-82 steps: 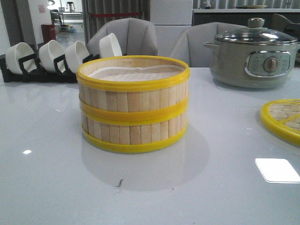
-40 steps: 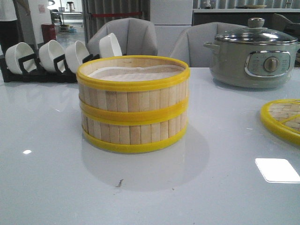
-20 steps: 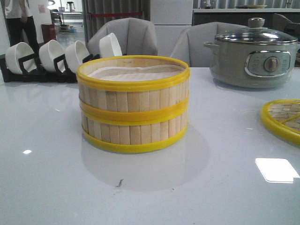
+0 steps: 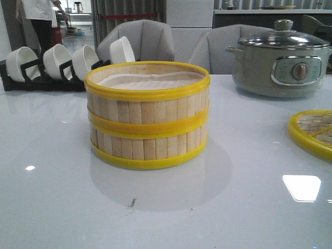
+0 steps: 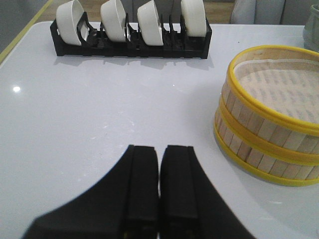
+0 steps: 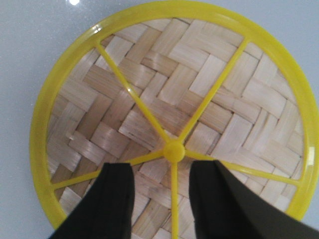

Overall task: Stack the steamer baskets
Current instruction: 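Grasp the center hub of the yellow-rimmed bamboo lid with the right gripper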

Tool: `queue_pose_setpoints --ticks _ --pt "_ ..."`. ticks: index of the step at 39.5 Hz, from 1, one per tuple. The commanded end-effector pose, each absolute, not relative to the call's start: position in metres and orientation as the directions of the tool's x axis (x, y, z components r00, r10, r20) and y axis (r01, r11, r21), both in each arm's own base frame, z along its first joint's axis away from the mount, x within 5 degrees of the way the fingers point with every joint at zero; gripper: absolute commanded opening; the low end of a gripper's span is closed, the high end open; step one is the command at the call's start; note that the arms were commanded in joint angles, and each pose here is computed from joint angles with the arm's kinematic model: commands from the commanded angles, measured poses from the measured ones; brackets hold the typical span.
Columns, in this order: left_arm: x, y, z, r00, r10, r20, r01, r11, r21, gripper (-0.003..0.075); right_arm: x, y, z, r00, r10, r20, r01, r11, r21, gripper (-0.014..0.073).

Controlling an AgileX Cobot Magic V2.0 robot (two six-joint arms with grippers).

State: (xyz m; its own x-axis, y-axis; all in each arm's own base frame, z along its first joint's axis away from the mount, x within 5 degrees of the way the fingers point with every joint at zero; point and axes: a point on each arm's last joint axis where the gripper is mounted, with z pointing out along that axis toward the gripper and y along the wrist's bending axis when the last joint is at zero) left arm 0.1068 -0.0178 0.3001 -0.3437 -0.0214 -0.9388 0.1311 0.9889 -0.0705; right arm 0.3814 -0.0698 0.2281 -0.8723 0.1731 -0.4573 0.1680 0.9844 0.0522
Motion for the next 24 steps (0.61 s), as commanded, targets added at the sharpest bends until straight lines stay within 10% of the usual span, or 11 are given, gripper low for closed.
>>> queue_pose_setpoints --ticks 1,24 --pt "0.109 -0.018 0.317 -0.239 -0.047 -0.97 0.141 0.987 -0.083 0.0089 0.385 -0.073 0.252 -0.818 0.173 -0.549 0.172 0.984 0.053 0.0382" --pt "0.109 -0.018 0.317 -0.239 -0.047 -0.97 0.141 0.987 -0.083 0.0089 0.395 -0.075 0.237 -0.809 0.174 -0.562 0.176 0.983 0.05 0.0382"
